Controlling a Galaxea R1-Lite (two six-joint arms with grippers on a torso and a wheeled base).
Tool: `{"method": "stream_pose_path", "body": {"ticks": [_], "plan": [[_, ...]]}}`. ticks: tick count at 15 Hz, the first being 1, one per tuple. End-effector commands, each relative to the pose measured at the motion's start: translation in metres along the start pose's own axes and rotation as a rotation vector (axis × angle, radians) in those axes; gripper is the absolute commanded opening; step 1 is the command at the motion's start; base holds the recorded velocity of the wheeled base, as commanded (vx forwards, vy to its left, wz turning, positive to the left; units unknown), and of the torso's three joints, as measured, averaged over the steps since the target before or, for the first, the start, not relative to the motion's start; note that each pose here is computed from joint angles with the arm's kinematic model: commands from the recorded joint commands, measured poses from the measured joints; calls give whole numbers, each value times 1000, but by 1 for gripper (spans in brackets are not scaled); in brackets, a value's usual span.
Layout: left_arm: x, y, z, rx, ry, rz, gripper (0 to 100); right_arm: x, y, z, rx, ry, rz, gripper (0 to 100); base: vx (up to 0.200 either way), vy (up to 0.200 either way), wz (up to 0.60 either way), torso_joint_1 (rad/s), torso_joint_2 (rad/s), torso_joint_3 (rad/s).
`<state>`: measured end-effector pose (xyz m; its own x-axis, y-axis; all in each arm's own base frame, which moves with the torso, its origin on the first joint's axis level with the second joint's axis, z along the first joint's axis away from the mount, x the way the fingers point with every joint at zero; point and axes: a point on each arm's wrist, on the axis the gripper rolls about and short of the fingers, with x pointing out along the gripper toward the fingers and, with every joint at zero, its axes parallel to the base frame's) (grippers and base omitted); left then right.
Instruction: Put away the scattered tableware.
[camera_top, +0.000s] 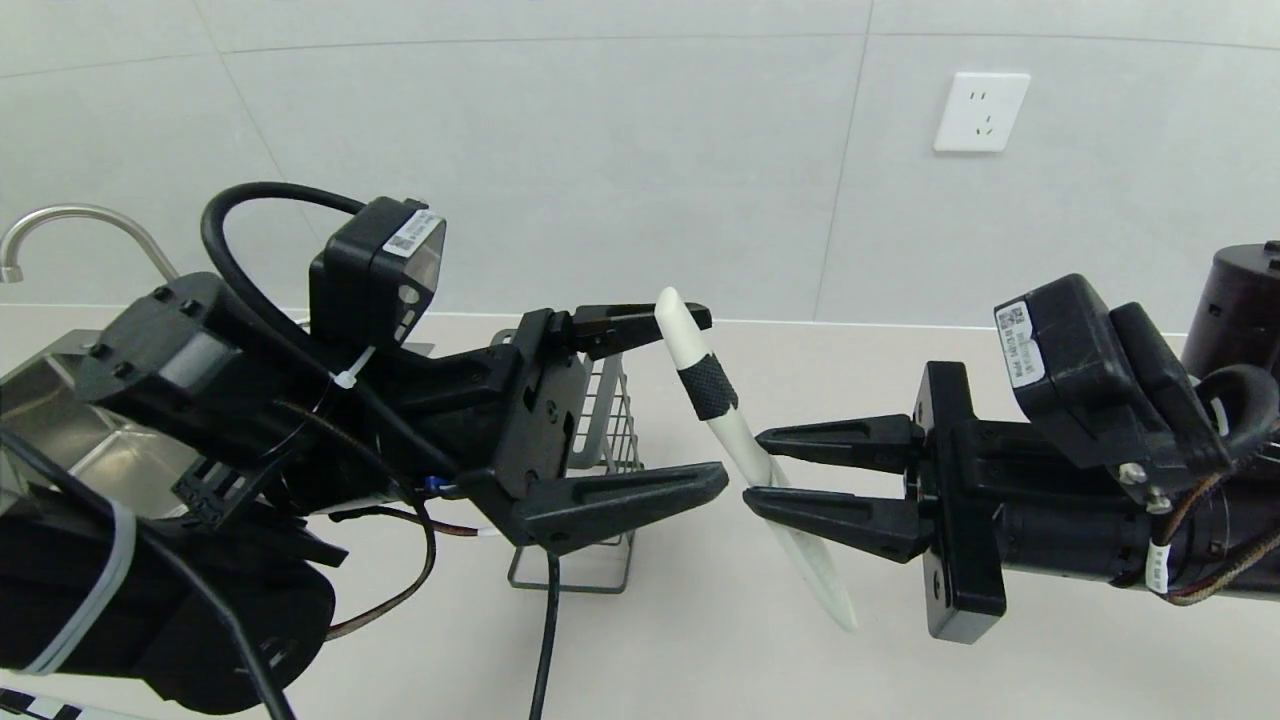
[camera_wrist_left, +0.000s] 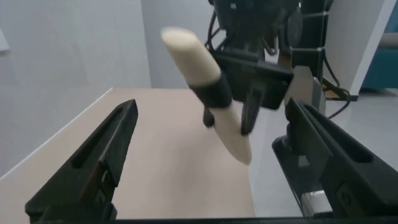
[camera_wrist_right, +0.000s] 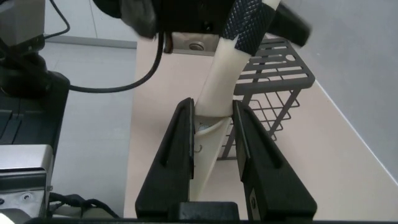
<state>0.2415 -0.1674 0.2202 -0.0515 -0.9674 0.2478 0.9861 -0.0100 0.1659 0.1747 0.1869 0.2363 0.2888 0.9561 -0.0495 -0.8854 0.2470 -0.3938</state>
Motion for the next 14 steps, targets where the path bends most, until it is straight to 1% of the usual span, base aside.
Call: {"method": "stream_pose_path", "body": {"ticks": [1, 2, 3, 6, 7, 8, 9, 10, 12, 13, 14], "plan": [[3, 1, 4, 12, -11, -8, 100, 3, -1, 1, -2, -3, 1, 0, 0, 0, 0, 0, 0, 0], [10, -3, 2, -3, -15, -30, 100, 4, -2, 5, -10, -18, -1, 0, 0, 0, 0, 0, 0, 0], [10, -3, 2, -4, -16, -31, 100, 4, -2, 6, -11, -20, -1, 0, 0, 0, 0, 0, 0, 0], [17, -5, -2, -25, -17, -46, 100, 4, -1, 8, -14, -26, 1, 0, 0, 0, 0, 0, 0, 0], [19, -4, 1, -11, -27, -46, 100, 4, -1, 8, -14, -26, 1, 0, 0, 0, 0, 0, 0, 0], [19, -3, 2, -10, -29, -45, 100, 4, -1, 8, -14, -26, 1, 0, 0, 0, 0, 0, 0, 0], [21, -2, 6, -13, -43, -34, 100, 3, -1, 8, -15, -28, 0, 0, 0, 0, 0, 0, 0, 0], [22, -4, 7, -23, -47, -42, 100, 3, -1, 9, -16, -30, -1, 0, 0, 0, 0, 0, 0, 0], [24, -4, 5, -28, -45, -45, 100, 3, -2, 10, -20, -37, -4, 0, 0, 0, 0, 0, 0, 0], [24, -4, 4, -31, -44, -44, 0, 3, -2, 10, -20, -37, -4, 0, 0, 0, 0, 0, 0, 0], [24, -4, 4, -31, -44, -44, 0, 2, -2, 11, -21, -39, -5, 0, 0, 0, 0, 0, 0, 0]]}}
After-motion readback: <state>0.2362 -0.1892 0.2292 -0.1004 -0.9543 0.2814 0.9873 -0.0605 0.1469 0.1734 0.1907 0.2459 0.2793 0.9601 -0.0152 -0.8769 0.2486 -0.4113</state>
